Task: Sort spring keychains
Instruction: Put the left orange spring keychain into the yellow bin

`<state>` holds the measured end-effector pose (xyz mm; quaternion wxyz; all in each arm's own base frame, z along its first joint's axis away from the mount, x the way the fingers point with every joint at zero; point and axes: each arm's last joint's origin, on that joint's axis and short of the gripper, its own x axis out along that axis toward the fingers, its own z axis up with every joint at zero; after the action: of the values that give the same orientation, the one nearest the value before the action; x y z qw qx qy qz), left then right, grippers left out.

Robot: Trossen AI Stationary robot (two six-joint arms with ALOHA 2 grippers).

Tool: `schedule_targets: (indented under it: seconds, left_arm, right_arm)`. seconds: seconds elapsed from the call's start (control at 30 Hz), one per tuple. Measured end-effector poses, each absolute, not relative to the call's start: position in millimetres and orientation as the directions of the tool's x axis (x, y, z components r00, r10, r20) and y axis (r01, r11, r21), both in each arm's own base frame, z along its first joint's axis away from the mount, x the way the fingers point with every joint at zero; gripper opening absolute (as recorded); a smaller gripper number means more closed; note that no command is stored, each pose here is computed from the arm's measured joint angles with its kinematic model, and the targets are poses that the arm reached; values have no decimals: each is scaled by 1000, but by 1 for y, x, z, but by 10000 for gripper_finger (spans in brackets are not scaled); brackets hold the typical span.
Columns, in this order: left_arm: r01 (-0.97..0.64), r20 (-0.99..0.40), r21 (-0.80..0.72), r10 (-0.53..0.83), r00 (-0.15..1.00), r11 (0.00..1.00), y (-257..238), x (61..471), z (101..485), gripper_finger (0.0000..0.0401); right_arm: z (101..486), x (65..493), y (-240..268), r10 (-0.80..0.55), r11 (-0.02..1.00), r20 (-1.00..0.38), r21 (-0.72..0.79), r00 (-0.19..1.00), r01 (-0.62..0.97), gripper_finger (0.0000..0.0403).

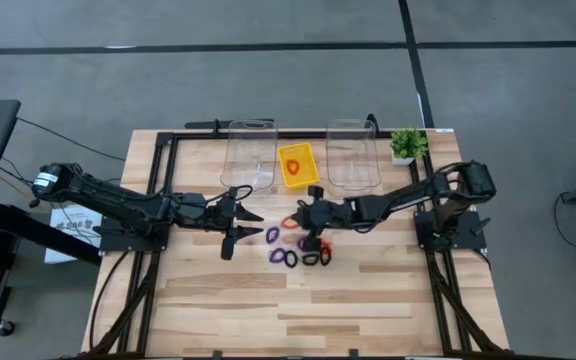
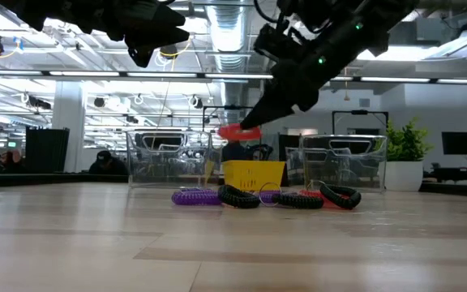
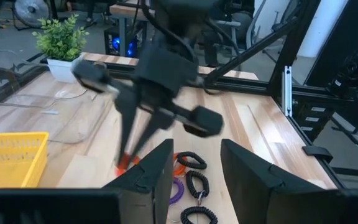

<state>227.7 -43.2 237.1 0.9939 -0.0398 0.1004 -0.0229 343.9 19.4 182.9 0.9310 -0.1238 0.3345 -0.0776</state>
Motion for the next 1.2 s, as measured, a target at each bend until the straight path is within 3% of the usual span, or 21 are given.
schedule_targets:
  seconds: [0.27, 0.53, 0.7, 0.9, 1.2]
  left_arm:
    - [36, -198, -69, -49, 979, 997, -43, 228, 237, 131]
    - [55, -174, 94, -38, 984, 994, -43, 228, 239, 131]
    - [55, -129, 125, -39, 991, 991, -43, 229, 244, 131]
    - [48, -64, 111, -41, 997, 993, -43, 229, 250, 131]
    - [36, 24, 113, -38, 999, 993, -42, 230, 259, 131]
  right_arm:
    - [205, 331, -25, -327, 940, -594, -281, 735, 191, 12]
    - [213, 323, -90, -446, 895, -582, -286, 680, 342, 16]
    - [205, 324, -125, -405, 912, -618, -220, 673, 347, 17]
    - [191, 333, -151, -407, 912, -685, -262, 604, 316, 22]
    - [179, 341, -151, -384, 922, -736, -333, 557, 196, 61]
